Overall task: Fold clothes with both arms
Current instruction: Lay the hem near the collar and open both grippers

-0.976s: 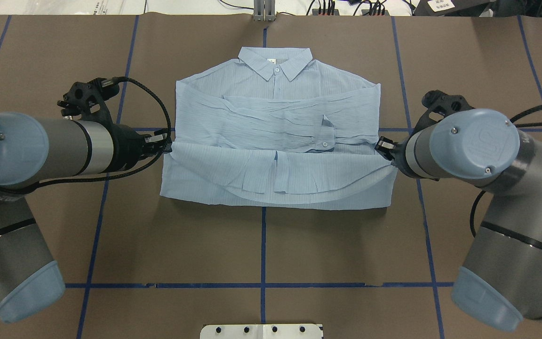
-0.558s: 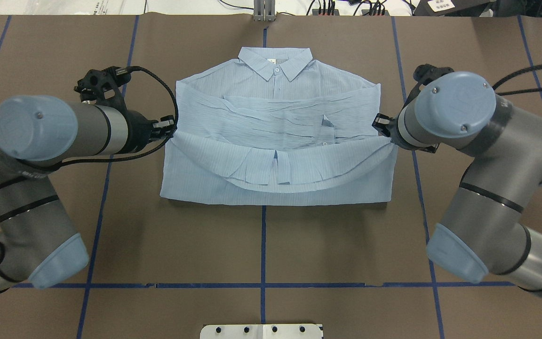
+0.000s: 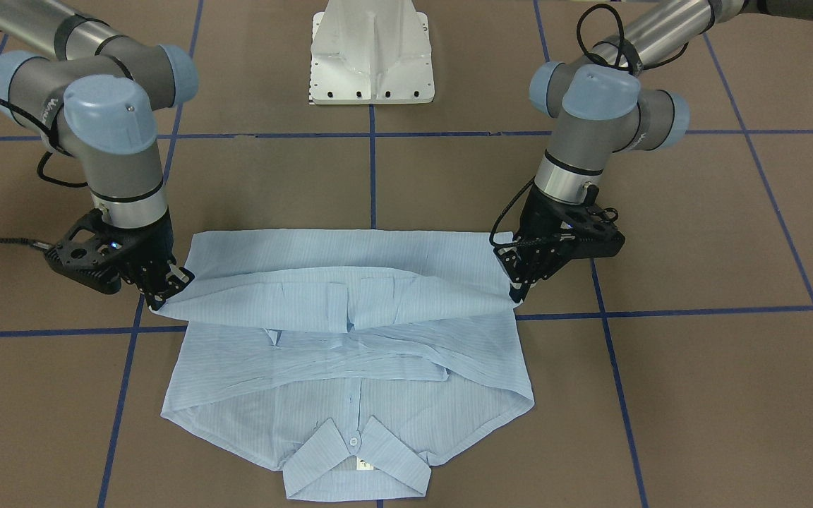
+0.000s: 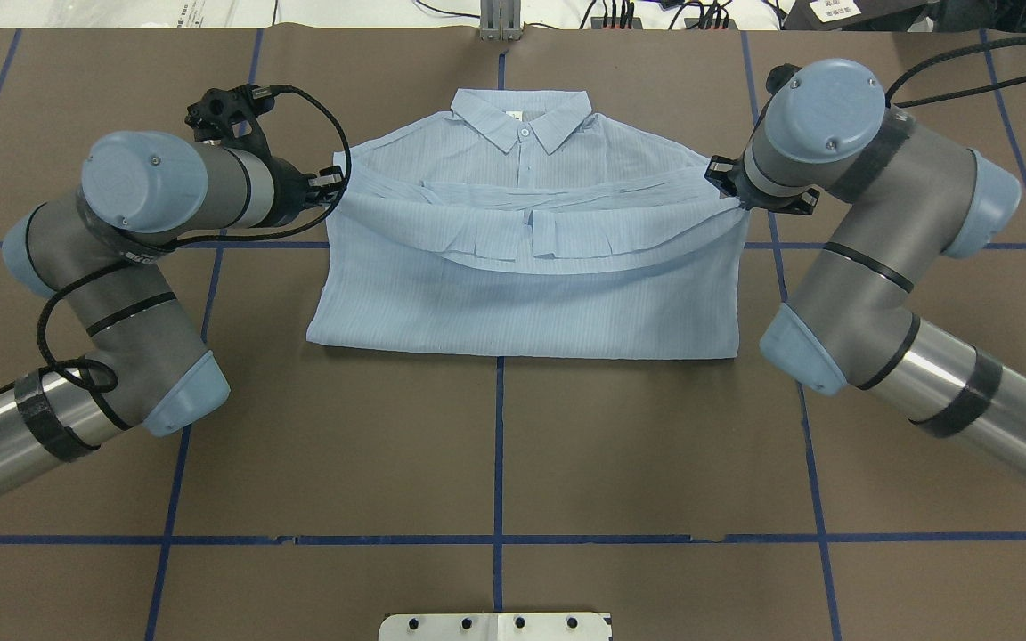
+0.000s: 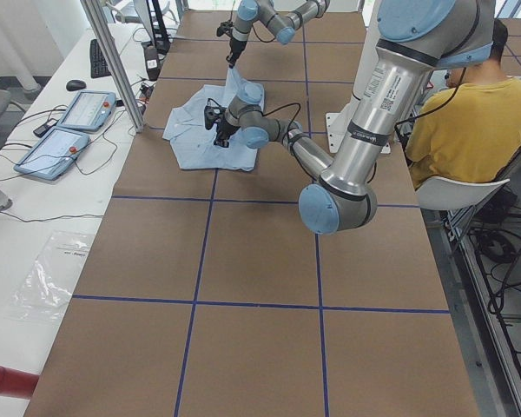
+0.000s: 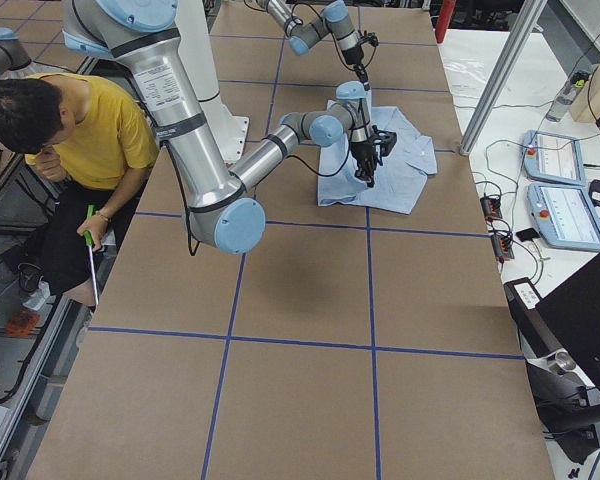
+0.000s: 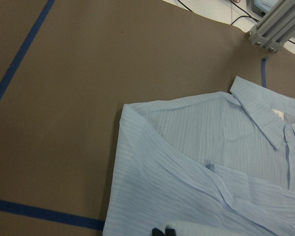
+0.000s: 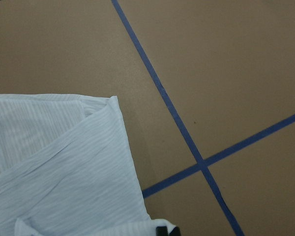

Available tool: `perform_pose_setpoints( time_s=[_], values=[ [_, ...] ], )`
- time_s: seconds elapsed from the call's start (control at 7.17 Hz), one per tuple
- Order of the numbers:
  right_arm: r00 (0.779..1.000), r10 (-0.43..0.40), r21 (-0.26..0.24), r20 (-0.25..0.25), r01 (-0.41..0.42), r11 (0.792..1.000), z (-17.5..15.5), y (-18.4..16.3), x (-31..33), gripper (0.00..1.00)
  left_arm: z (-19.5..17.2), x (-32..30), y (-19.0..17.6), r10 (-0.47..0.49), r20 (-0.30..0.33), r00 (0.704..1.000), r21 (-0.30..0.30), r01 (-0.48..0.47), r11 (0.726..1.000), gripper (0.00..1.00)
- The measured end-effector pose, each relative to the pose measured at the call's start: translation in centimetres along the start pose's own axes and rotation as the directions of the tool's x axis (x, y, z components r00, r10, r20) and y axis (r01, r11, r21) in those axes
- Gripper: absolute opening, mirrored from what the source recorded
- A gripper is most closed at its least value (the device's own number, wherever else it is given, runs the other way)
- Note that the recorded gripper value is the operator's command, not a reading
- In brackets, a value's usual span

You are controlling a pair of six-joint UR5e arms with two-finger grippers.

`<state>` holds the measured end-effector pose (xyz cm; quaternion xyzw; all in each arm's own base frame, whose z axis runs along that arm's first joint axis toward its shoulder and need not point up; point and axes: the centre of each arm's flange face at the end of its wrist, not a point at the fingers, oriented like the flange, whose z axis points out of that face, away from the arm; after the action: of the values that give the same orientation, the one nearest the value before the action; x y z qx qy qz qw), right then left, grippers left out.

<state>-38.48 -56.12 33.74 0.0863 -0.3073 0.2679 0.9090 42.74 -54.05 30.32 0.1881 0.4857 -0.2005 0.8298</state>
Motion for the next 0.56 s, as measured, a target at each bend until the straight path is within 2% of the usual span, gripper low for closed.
perform_pose_setpoints(
  time_s=[0.56],
  values=[
    [1.0, -0.005, 0.002, 0.0, 0.005, 1.0, 5.7, -2.3, -3.1, 0.0, 6.4, -1.6, -2.8, 0.036, -0.011, 0.999, 0.061, -0.035, 0.997, 0.0]
  ],
)
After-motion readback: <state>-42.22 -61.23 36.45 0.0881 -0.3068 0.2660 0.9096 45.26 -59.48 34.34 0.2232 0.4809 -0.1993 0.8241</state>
